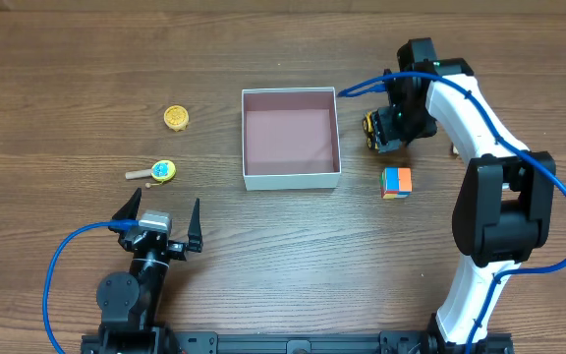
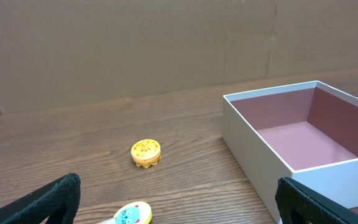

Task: Pack container
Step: 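Lower the right gripper and grasp the toy truck, then lift the truck and carry it left over the white box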

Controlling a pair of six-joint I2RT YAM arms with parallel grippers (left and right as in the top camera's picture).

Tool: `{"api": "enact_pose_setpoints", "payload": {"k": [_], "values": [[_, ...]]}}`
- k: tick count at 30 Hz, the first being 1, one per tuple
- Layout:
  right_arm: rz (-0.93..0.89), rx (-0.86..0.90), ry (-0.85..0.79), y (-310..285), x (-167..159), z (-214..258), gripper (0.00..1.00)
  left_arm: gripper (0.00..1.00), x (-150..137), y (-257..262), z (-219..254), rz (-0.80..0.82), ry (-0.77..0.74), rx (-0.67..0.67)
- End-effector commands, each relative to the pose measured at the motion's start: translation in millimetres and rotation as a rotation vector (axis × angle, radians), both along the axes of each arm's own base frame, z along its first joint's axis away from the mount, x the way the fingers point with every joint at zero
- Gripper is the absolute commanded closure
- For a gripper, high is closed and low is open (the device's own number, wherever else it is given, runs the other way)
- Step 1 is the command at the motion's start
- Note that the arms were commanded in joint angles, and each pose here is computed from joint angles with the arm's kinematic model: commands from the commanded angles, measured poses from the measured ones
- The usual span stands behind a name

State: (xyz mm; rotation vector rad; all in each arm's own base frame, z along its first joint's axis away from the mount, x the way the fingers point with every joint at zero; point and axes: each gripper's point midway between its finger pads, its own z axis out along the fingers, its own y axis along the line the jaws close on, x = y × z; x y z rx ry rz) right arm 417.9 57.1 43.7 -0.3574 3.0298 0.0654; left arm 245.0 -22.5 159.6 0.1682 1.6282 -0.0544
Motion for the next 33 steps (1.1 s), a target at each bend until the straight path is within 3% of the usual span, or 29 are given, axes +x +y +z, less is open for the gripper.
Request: {"api": "enact_pose_setpoints", "payload": {"k": [1,17,21,33], "values": [[0.000,0.000,0.004,0.2,-0.1,-5.0,0.28,0.00,0.0,1.7,-0.5,0.009,-0.001,-0.013],[0.023,0.001,-0.028,10.5,6.3,-4.2,0.35,0.00,0.0,1.6,-0.5,0.008,-0.001,-0.013],[0.025,0.001,-0.034,11.6,7.5,-4.0,0.46,0.00,0.0,1.7,-0.5,0.009,-0.001,-0.013],[0.020,-0.044,-0.037,3.6,8.3,-2.3,0.51,0.00,0.0,1.7,-0.5,0.009,-0.001,-0.013]]}}
